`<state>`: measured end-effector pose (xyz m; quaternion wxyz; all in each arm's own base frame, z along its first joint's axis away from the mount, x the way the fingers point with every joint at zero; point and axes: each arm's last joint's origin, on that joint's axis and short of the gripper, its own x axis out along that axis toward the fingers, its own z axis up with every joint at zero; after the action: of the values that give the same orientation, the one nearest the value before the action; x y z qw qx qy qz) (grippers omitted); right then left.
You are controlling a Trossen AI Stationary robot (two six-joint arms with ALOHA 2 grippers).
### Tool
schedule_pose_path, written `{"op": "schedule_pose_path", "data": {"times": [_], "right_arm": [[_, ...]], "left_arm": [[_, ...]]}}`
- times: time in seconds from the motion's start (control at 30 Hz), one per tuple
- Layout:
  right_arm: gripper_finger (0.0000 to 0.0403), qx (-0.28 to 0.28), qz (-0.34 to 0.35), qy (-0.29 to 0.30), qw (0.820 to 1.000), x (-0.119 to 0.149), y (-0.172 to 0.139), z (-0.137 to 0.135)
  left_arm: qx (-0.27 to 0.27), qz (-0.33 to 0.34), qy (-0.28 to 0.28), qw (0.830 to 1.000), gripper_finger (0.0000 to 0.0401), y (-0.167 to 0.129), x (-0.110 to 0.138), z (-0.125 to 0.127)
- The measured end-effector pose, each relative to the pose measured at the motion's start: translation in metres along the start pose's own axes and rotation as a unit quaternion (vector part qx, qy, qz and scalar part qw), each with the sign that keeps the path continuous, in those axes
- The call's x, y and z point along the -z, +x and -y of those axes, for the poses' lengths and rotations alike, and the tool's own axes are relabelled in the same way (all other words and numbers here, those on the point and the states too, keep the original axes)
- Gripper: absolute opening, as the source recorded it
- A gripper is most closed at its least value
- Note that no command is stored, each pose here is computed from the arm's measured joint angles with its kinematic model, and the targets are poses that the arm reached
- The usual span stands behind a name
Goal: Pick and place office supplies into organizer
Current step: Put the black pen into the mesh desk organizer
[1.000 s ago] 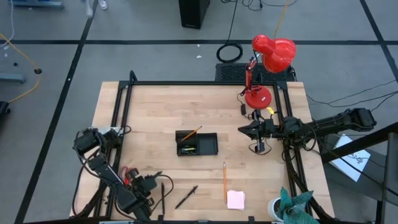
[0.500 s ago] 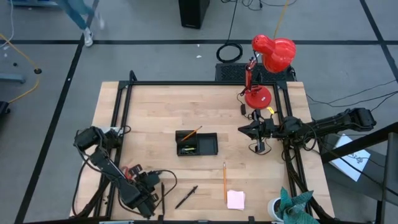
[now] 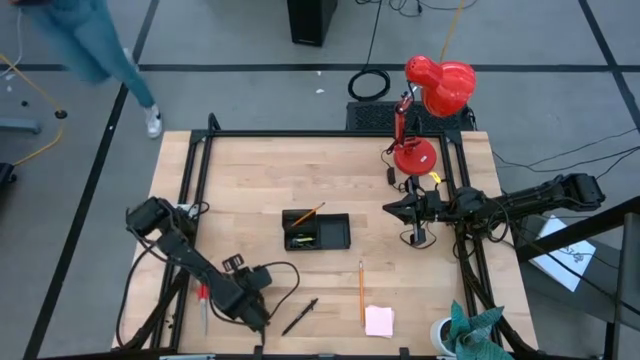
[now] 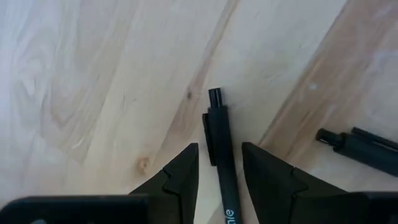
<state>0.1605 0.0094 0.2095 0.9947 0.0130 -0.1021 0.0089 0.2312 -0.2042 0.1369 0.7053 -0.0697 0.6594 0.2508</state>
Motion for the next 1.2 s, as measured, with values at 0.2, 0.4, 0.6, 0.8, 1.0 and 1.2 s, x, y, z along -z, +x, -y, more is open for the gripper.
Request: {"op": "schedule_pose_path", "data": {"times": [0.2, 0.4, 0.6, 0.8, 1.0, 1.2], "right_arm": [[0.0004, 0.000, 0.000, -0.001, 1.000, 0.000, 0.000, 0.000], [0.0004, 0.000, 0.000, -0.003, 1.000, 0.000, 0.000, 0.000], [0.0004, 0.000, 0.000, -0.003, 1.000, 0.000, 0.000, 0.000], [0.0004, 0.000, 0.000, -0.002, 1.000, 0.000, 0.000, 0.000], [0.0004, 0.000, 0.000, -0.002, 1.000, 0.000, 0.000, 0.000], [0.0004, 0.000, 0.000, -0.002, 1.000, 0.000, 0.000, 0.000]], "left_arm": [[0.026, 0.001, 0.006, 1.000, 0.0131, 0.016, 0.002, -0.004], [0.032, 0.012, 0.002, 0.999, 0.0131, 0.023, 0.005, -0.006], [0.039, 0.020, 0.007, 0.999, 0.0088, 0.023, 0.004, -0.004], [0.040, 0.047, 0.003, 0.998, 0.0014, 0.023, 0.002, -0.003], [0.038, 0.106, 0.009, 0.994, 0.0043, 0.026, -0.002, 0.000], [0.023, 0.168, -0.012, 0.985, 0.0033, 0.027, -0.005, 0.002]]}}
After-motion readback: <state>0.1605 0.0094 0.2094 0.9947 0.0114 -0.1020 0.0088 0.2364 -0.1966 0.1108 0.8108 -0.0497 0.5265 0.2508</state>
